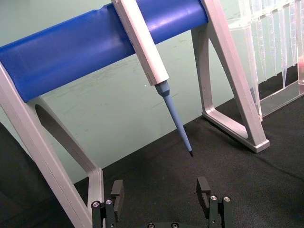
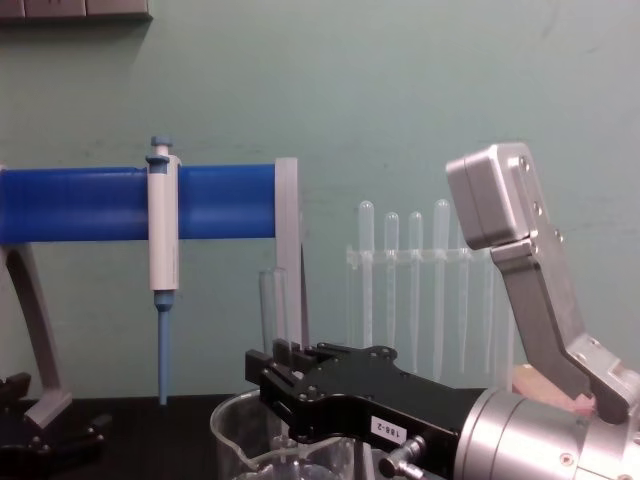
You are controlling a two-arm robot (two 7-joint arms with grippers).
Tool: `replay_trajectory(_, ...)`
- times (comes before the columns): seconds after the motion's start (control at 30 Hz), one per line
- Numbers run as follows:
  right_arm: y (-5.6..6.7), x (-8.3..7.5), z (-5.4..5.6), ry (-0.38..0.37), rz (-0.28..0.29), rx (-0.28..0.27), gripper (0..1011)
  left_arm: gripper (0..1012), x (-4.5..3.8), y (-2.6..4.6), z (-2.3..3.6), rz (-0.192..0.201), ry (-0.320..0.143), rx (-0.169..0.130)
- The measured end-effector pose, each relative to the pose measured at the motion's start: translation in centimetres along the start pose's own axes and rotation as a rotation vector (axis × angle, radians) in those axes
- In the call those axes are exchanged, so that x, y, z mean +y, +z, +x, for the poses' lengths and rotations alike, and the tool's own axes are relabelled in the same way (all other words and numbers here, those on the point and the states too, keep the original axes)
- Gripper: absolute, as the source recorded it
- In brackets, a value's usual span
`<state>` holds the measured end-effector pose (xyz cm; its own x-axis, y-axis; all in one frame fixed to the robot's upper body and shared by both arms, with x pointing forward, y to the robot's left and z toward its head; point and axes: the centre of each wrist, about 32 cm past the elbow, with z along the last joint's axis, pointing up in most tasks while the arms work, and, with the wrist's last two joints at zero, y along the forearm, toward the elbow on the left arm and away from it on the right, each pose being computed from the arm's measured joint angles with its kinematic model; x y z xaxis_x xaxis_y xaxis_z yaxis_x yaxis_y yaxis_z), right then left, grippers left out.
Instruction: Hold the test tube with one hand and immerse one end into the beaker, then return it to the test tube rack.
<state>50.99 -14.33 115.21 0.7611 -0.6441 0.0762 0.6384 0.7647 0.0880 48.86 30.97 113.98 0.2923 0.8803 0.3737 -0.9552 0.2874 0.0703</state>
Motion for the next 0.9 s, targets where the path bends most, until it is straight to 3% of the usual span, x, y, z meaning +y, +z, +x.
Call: replay_trajectory(0.9, 0.00, 0.00, 0.00, 0.000, 0.000, 0.000, 233, 1000, 0.00, 0.00, 0.00, 0.000, 0.000, 0.000)
